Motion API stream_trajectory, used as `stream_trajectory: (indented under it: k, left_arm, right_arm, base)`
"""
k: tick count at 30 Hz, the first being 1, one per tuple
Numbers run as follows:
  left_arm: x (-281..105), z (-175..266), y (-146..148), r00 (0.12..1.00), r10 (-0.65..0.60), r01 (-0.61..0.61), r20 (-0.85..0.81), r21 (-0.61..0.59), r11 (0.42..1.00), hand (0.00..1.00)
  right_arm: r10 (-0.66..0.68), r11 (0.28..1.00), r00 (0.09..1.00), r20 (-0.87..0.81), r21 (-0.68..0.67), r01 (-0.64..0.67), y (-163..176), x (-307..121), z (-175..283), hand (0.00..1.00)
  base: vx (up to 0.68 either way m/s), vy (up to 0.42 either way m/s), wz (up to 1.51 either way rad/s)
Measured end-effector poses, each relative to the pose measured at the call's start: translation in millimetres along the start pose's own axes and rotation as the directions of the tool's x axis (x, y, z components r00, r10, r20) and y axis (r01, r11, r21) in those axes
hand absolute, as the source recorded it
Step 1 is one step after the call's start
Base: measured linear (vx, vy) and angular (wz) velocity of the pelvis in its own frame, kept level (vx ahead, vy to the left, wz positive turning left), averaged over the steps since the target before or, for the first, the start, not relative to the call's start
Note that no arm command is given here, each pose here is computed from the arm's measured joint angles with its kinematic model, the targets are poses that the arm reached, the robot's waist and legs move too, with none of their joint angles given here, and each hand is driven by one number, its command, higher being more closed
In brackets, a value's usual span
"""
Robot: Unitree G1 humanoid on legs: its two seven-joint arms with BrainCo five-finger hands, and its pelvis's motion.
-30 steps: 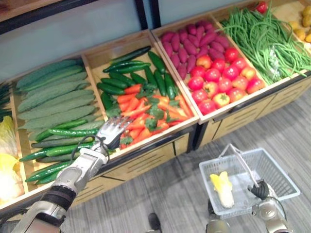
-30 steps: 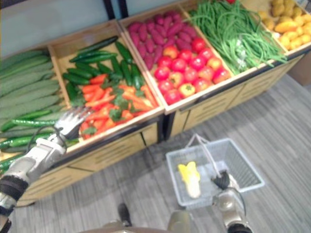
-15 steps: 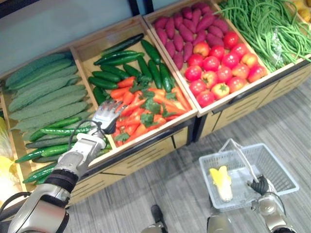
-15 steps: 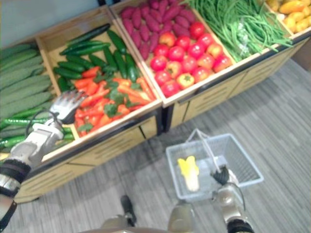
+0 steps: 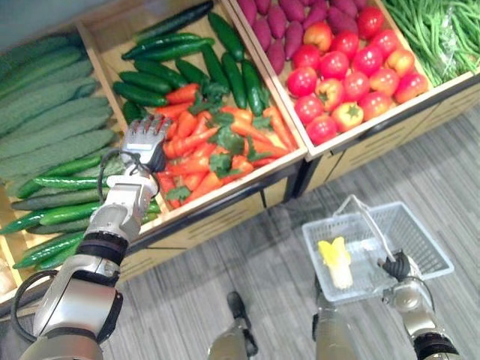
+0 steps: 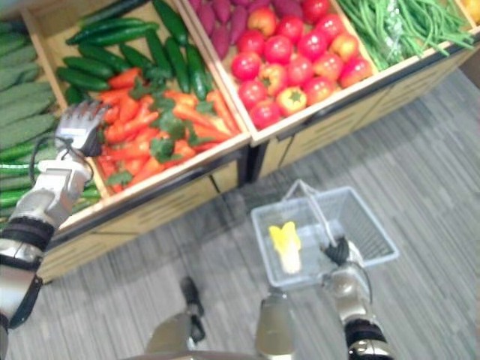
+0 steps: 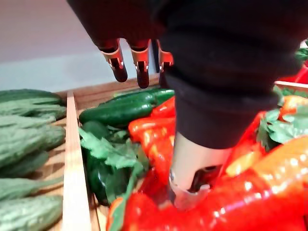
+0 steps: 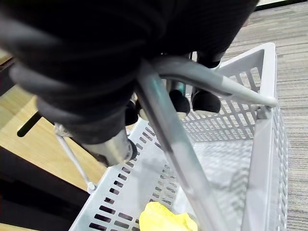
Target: Pick vegetable in the basket
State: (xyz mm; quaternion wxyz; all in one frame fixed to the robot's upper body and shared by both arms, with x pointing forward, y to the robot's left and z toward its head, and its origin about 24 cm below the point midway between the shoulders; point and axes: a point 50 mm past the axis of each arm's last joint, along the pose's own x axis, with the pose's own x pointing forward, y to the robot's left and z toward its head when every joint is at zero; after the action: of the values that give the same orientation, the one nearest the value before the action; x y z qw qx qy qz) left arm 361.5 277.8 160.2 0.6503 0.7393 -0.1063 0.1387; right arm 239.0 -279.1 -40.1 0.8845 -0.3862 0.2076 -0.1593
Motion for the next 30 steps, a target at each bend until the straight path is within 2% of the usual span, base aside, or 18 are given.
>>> stream_trajectory:
  k: [13, 14, 30]
  left_arm:
    - [12, 16, 7, 0.998, 0.046, -0.049, -0.032, -0.096, 0.994, 0.00]
    - [16, 14, 10, 0.997, 0.054, -0.058, -0.047, -0.094, 0.994, 1.00]
    - [20, 11, 13, 0.993, 0.056, -0.070, -0.102, -0.138, 0.988, 1.00]
  right_arm:
    - [-0.047, 0.998, 0.997, 0.067, 0.039, 0.044, -4, 7, 24, 1.00]
    - [-0.052, 0.998, 0.996, 0.076, 0.043, 0.049, -5, 8, 27, 1.00]
    - [-0.050, 0.998, 0.996, 0.070, 0.038, 0.047, -5, 3, 21, 1.00]
  base:
    - [0.01, 0.028, -0.07]
    - [-0.02, 0.039, -0.07]
    - [0.01, 0.033, -0.04]
